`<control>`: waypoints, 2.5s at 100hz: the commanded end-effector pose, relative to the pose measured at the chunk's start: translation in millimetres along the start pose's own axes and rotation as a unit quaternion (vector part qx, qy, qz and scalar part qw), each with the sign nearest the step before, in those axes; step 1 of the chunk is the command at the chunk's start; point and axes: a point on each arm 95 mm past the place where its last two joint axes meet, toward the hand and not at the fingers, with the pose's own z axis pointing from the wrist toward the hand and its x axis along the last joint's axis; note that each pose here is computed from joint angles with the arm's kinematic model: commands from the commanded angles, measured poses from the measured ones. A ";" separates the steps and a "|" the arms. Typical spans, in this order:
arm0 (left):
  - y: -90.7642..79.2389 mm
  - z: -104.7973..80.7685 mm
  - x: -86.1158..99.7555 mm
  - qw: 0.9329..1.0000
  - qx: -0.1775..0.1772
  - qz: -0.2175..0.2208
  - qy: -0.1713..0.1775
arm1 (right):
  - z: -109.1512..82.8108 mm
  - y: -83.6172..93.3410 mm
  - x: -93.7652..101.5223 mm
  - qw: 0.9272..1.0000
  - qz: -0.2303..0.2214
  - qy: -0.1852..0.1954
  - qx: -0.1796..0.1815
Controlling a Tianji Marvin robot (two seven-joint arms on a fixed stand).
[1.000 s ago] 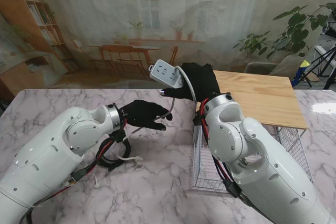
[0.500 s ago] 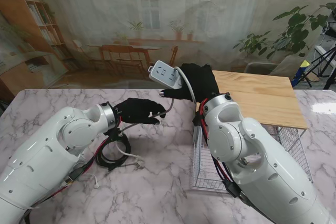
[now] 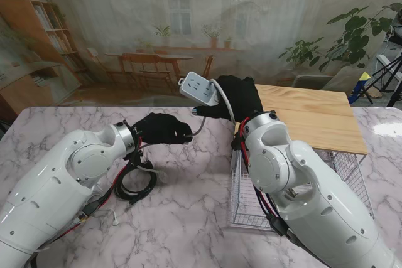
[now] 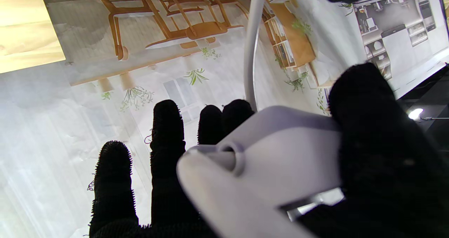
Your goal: Load the small electronics into the mesh drawer
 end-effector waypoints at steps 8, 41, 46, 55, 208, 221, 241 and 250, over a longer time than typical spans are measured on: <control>6.3 0.8 14.3 0.999 -0.018 -0.004 0.038 | 8.0 1.8 -2.7 1.000 -0.007 -0.009 -0.003; 3.8 -7.4 57.2 0.991 -0.018 0.006 0.131 | 28.7 -7.1 -19.2 0.998 -0.035 -0.049 0.009; 2.7 -10.2 62.1 0.990 -0.014 0.008 0.141 | 30.8 -9.3 -21.7 0.998 -0.040 -0.053 0.012; -2.0 -17.1 68.5 0.988 0.001 0.016 0.153 | 32.4 -14.1 -24.3 0.997 -0.044 -0.055 0.019; -138.8 -16.7 25.3 0.984 0.113 0.138 0.004 | 0.6 -70.7 -3.8 0.994 -0.037 0.044 0.092; -130.1 -21.9 6.8 0.986 0.105 0.127 -0.027 | 0.5 -66.7 -5.3 0.995 -0.040 0.040 0.085; -102.5 -37.1 -38.2 0.987 0.069 0.110 -0.093 | 2.4 -62.0 -9.7 0.996 -0.040 0.029 0.077; -83.2 -44.4 -60.3 0.985 0.035 0.109 -0.127 | 2.7 -60.7 -10.8 0.996 -0.041 0.027 0.076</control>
